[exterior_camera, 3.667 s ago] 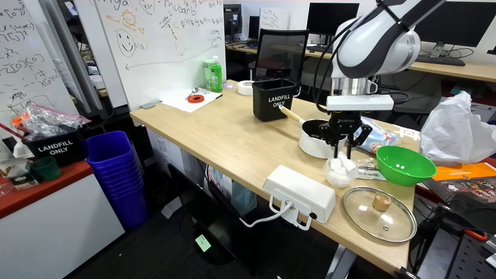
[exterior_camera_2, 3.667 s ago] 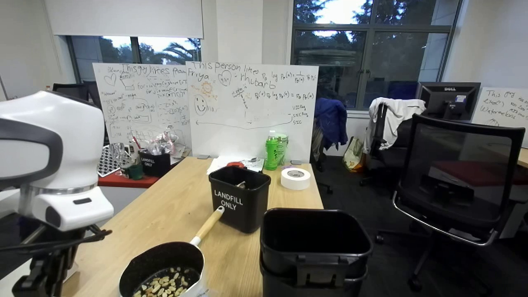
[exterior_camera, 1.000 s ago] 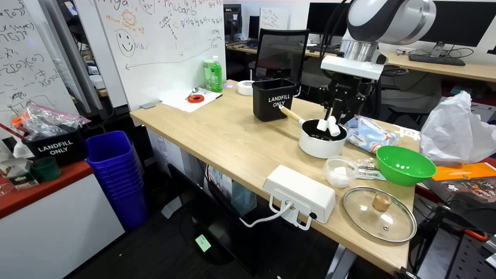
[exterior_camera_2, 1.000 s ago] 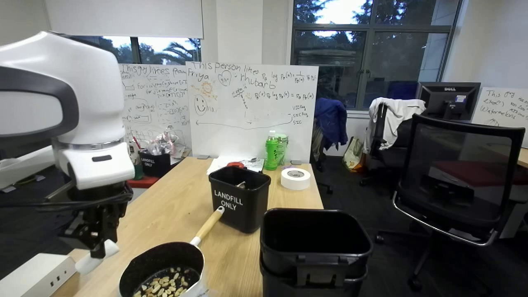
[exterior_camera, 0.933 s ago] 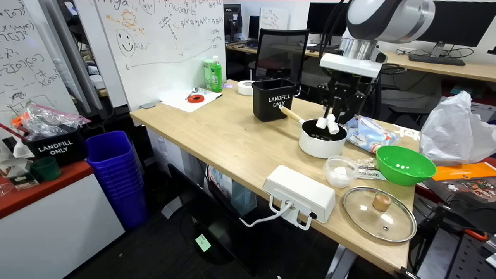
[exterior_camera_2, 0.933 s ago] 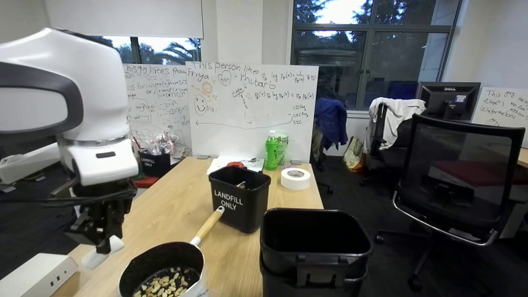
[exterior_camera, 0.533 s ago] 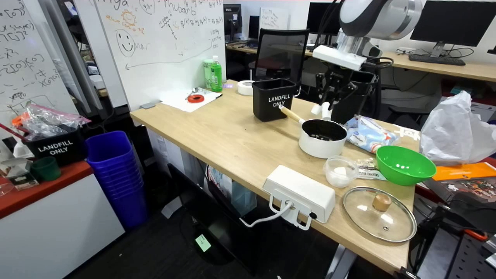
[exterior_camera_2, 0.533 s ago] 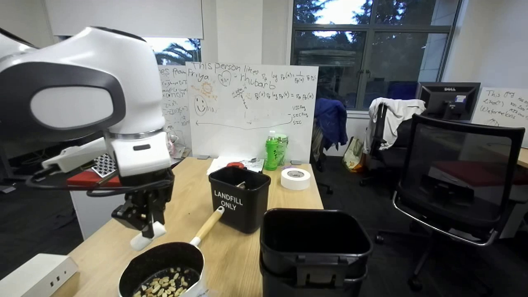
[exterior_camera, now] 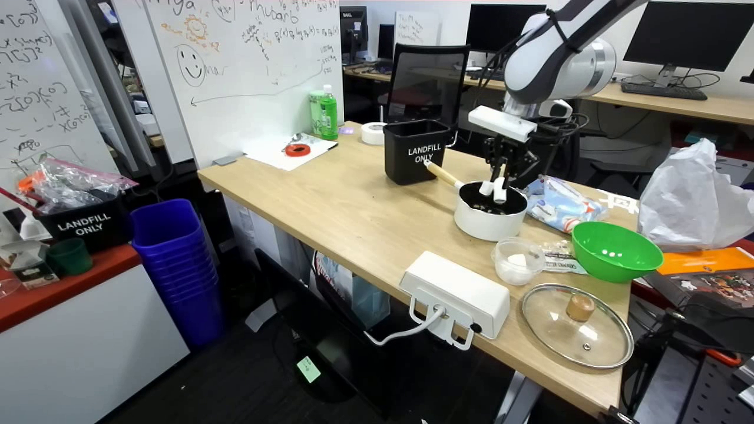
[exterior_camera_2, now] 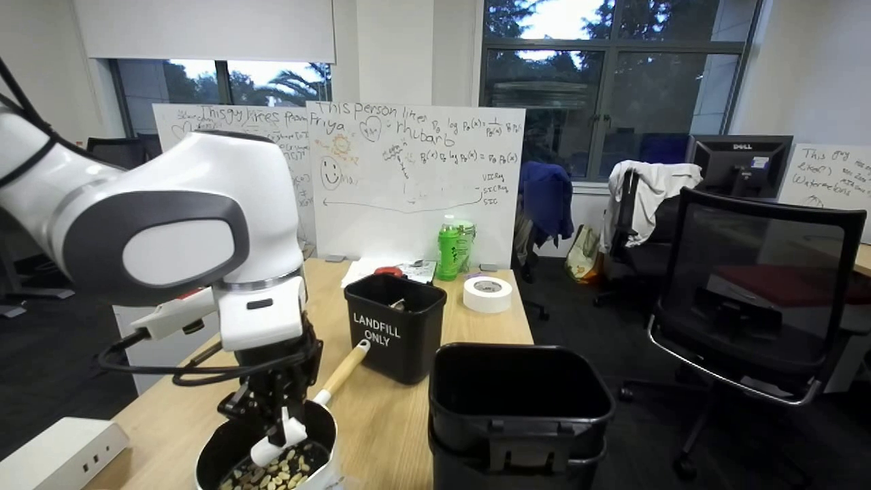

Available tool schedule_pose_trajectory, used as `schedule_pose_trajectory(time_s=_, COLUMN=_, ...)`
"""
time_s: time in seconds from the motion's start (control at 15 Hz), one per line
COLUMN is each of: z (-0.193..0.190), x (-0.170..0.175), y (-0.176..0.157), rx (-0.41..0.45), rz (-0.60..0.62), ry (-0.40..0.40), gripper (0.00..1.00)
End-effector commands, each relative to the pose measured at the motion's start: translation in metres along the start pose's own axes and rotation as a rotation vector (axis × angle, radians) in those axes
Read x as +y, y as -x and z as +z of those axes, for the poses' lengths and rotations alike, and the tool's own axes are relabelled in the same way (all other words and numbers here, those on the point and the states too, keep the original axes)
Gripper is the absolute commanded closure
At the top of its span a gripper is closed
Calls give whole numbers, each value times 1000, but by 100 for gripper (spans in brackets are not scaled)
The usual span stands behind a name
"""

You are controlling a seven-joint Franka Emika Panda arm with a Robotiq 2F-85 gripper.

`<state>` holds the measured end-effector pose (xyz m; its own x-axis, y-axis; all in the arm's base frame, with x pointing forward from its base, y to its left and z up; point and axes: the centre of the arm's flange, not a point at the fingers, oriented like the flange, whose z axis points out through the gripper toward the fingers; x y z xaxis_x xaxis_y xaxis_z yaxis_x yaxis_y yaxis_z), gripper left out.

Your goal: Take three marshmallows from the bowl and put it in the pot

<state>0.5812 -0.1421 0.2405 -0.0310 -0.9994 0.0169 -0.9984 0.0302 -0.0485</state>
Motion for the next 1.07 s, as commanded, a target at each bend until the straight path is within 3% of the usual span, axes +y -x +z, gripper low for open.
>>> schedule_pose_trajectory(time_s=0.0, z=12, x=-7, y=2, rx=25, rz=37, ry=-4, gripper=92)
schedule_pose_trajectory(time_s=0.47, z=25, x=-4, y=11, rx=48, rz=41, ry=21, gripper=92)
schedule_pose_trajectory(time_s=0.6, z=26, x=-4, y=14, rx=47, rz=34, ry=24, gripper=42)
schedule_pose_trajectory(time_s=0.73, z=25, x=-4, y=17, rx=48, rz=25, ry=24, gripper=38)
schedule_pose_trajectory(time_s=1.0, z=18, x=0, y=20, rx=50, rz=5, ry=18, gripper=12)
